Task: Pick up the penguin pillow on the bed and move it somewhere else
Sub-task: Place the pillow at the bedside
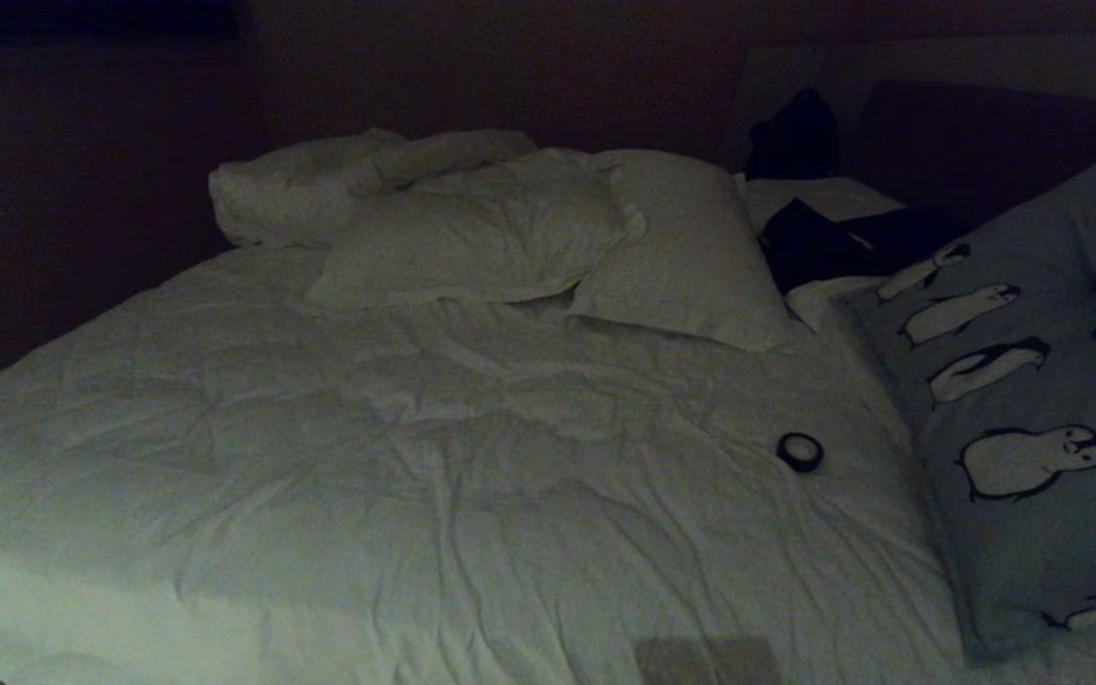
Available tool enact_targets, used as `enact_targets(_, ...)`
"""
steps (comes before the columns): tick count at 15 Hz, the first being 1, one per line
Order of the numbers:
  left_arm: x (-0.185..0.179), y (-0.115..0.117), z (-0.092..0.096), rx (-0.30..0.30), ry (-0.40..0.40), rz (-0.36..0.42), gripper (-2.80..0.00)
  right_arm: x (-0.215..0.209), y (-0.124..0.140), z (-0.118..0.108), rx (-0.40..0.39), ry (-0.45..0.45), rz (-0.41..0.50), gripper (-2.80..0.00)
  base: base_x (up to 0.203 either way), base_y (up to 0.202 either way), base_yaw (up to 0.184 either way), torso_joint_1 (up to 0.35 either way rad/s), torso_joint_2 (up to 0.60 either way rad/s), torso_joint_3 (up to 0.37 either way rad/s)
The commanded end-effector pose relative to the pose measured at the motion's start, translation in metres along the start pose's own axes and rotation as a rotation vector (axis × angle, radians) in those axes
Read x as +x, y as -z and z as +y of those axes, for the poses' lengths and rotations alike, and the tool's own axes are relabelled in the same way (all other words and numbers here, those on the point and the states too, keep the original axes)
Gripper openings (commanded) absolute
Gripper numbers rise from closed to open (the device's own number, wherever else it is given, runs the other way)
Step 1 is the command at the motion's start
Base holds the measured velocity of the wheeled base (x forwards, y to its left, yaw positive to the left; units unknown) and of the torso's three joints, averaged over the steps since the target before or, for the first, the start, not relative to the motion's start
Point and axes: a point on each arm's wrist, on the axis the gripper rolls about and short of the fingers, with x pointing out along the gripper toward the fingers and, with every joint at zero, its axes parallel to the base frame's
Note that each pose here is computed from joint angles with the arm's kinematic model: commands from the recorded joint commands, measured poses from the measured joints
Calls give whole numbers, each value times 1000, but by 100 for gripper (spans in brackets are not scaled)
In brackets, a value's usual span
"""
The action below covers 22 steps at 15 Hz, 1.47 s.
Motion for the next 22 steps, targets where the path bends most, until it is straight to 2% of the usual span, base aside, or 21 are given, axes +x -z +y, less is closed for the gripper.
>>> enact_targets(1, 0, 0, 0, 0, -1, 0, -280, 0, -1, -7, -9, 18, -29, -280, 0, 0, 0, 0, 0, 0)
enact_targets(4, 0, 0, 0, 0, -1, 0, -280, -4, -8, -7, -25, 45, -74, -280, 0, 0, 0, 0, 0, 0)
enact_targets(8, 0, 0, 0, 0, -1, 0, -280, 10, 4, -11, -10, 128, -9, -280, 0, 0, 0, 0, 0, 0)
enact_targets(10, 0, 0, 0, 0, -1, 0, -280, 14, 7, -12, -8, 140, -2, -280, 0, 0, 0, 0, 0, 0)
enact_targets(11, 0, 0, 0, 0, -1, 0, -280, 13, 6, -12, -8, 140, -2, 0, 0, 0, 0, 0, 0, 0)
enact_targets(16, 0, 0, 0, 0, -1, 0, -280, -6, -5, -11, 6, 169, -34, 0, 0, 0, 0, 0, 0, 0)
enact_targets(22, 0, 0, 0, 0, -1, 0, -280, -60, -34, -9, 13, 232, -148, 0, 0, 0, 0, 0, 0, 0)
